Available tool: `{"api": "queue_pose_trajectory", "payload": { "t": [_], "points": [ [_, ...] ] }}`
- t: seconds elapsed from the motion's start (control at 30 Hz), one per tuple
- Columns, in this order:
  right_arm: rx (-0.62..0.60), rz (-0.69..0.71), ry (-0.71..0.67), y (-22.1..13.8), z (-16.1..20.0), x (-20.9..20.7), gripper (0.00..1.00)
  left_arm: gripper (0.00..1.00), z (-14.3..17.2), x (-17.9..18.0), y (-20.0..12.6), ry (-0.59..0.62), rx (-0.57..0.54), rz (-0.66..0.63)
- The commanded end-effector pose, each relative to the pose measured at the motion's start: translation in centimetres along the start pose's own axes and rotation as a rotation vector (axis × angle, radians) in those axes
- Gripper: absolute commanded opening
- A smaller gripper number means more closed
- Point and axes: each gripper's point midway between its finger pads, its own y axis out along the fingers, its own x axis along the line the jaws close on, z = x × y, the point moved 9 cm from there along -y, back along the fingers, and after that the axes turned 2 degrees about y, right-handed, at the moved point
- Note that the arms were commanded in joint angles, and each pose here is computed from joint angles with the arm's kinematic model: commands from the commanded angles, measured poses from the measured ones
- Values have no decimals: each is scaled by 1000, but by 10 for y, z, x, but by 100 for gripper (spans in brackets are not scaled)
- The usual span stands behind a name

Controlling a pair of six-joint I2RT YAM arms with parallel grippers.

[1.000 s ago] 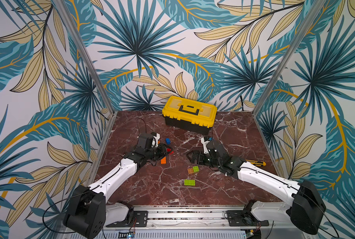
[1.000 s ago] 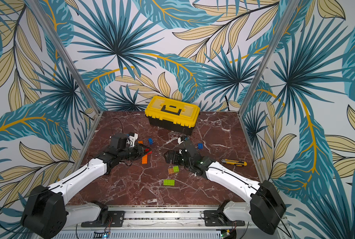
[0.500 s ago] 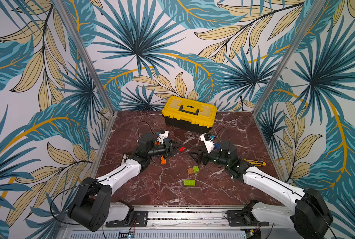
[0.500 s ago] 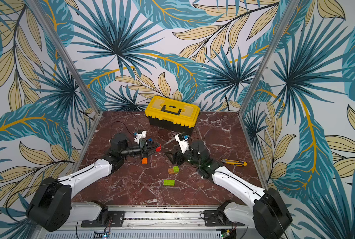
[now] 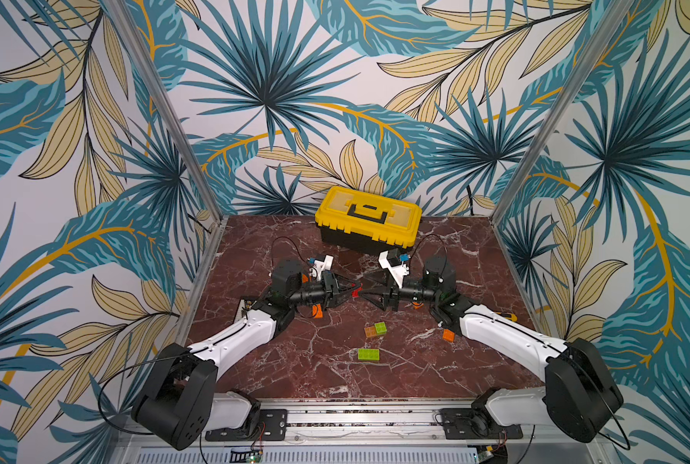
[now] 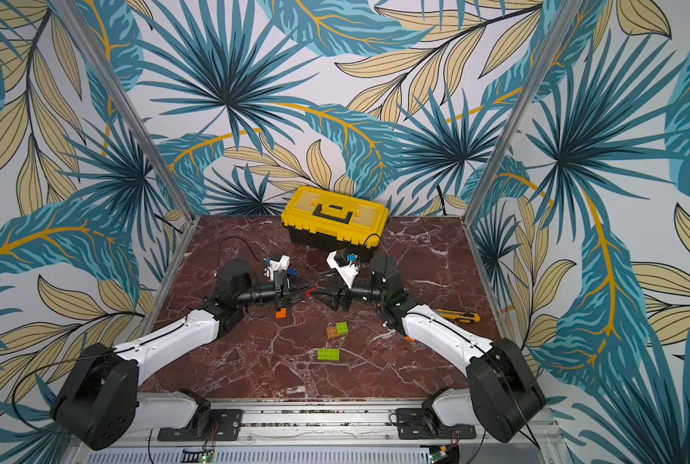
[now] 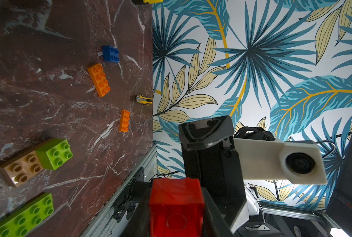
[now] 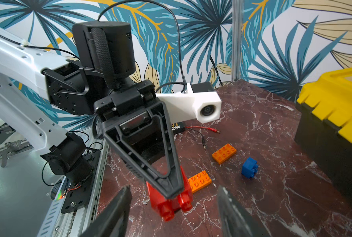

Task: Assemble the number 5 with lego
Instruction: Pick up the lego brick from the center of the board.

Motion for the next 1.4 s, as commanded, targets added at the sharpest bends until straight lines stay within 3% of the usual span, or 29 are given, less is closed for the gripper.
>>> {"api": "queue_pose_trajectory", "payload": {
  "t": [0.0,0.27,0.5,0.7,1.07,1.17,1.23,1.37],
  "points": [
    [7,-28,-30,4,0,-2,66,26,3,-10,-1,45,6,41],
    [18,-44,13,9,6,-6,63,26,2,-10,0,48,10,49],
    [9,-77,37,12,1,-5,48,26,3,-9,1,47,17,57],
    [-13,-92,45,12,-3,-4,46,26,4,-7,1,40,16,55],
    [4,-122,86,13,-2,-2,20,28,4,-5,2,37,13,64],
    [1,-122,111,13,-2,-1,18,49,5,-5,2,36,5,62],
    [3,-109,138,13,-1,-1,16,58,5,-4,1,40,-1,59],
    [37,-14,238,7,5,-3,16,83,5,-1,-1,65,-29,3]
  ]
}}
